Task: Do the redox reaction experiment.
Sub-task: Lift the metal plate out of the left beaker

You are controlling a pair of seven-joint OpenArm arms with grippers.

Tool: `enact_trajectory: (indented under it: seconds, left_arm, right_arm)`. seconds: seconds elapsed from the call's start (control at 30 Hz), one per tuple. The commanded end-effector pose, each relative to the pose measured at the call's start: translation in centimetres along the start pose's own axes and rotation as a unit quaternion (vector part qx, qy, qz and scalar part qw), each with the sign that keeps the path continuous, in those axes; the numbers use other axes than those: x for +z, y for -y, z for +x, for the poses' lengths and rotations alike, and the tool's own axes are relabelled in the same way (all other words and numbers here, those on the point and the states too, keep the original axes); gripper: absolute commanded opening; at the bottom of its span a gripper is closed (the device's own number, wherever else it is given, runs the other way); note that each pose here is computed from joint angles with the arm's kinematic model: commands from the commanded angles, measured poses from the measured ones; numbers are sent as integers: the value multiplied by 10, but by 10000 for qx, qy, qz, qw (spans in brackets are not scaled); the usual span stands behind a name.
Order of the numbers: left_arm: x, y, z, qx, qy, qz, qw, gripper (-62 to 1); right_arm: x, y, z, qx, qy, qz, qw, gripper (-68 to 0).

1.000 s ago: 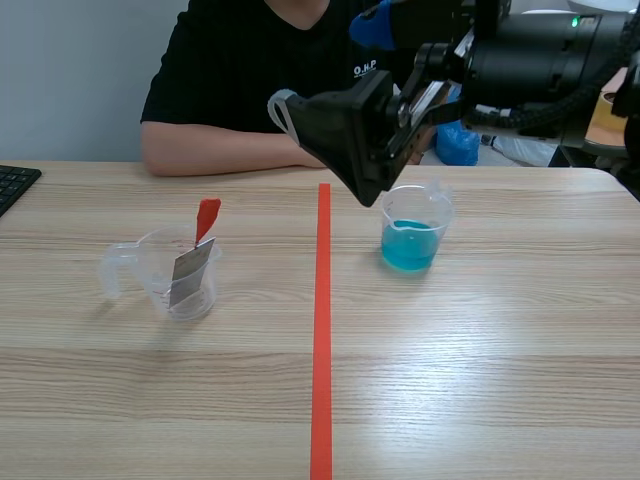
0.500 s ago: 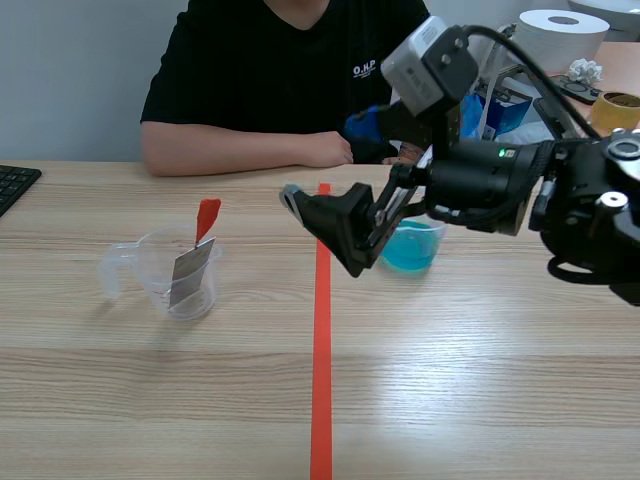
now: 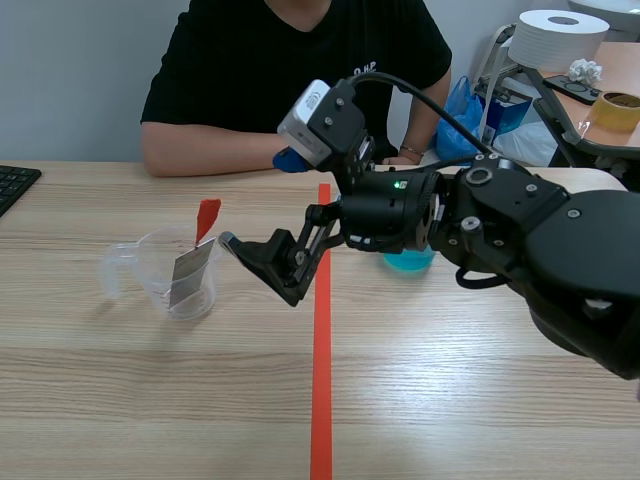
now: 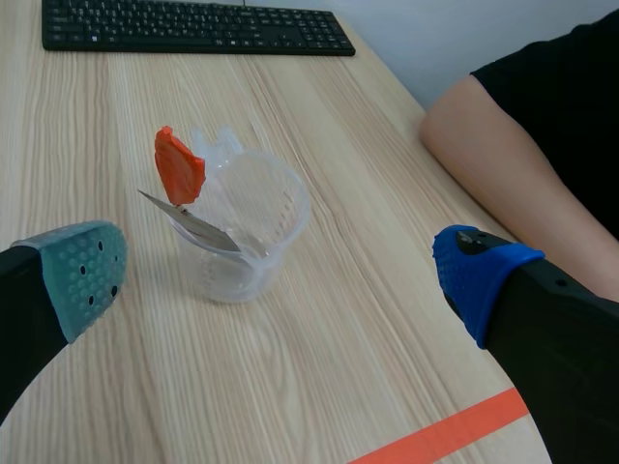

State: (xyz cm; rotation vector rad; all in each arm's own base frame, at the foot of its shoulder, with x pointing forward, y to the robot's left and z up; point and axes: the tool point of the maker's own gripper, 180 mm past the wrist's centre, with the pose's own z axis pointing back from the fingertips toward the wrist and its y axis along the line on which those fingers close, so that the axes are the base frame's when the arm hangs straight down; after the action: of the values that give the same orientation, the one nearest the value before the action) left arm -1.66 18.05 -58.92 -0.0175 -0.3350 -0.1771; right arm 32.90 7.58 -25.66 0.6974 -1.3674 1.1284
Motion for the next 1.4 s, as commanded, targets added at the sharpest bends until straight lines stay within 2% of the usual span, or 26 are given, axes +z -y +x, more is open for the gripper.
enact_trajectory:
  seconds: [0.0, 0.2, 0.3, 0.43, 0.8, 1.0, 1.1, 1.27, 1.37]
  left_arm:
    - [0, -1, 2, 8, 56, 9, 10000, -567]
    - [0, -1, 2, 8, 56, 9, 10000, -567]
    - [0, -1, 2, 8, 56, 9, 10000, -567]
    - [0, -1, 2, 8, 56, 9, 10000, -567]
    - [0, -1, 2, 8, 56, 9, 10000, -567]
    - [0, -1, 2, 8, 56, 9, 10000, -567]
    - [0, -1, 2, 8, 56, 9, 10000, -567]
    - [0, -1, 2, 8, 56, 9, 10000, -567]
    - [0, -1, 2, 8, 56, 9, 10000, -567]
  right_arm:
    - [-5, 9, 19, 154, 245, -57, 9996, -49]
    - [-21, 4, 27, 188, 333, 26, 9993, -154]
    - [-26, -1, 27, 315, 258, 80, 9991, -181]
    - [-31, -1, 25, 324, 196, 25, 9993, -239]
    - [-34, -2, 22, 292, 79, 34, 9995, -485]
    - [-34, -2, 22, 292, 81, 34, 9995, -658]
    - [-34, -2, 24, 290, 157, 34, 9995, -669]
    - [-33, 1, 44, 361, 592, 41, 9976, -669]
    - [-36, 7, 55, 363, 677, 16, 9970, -669]
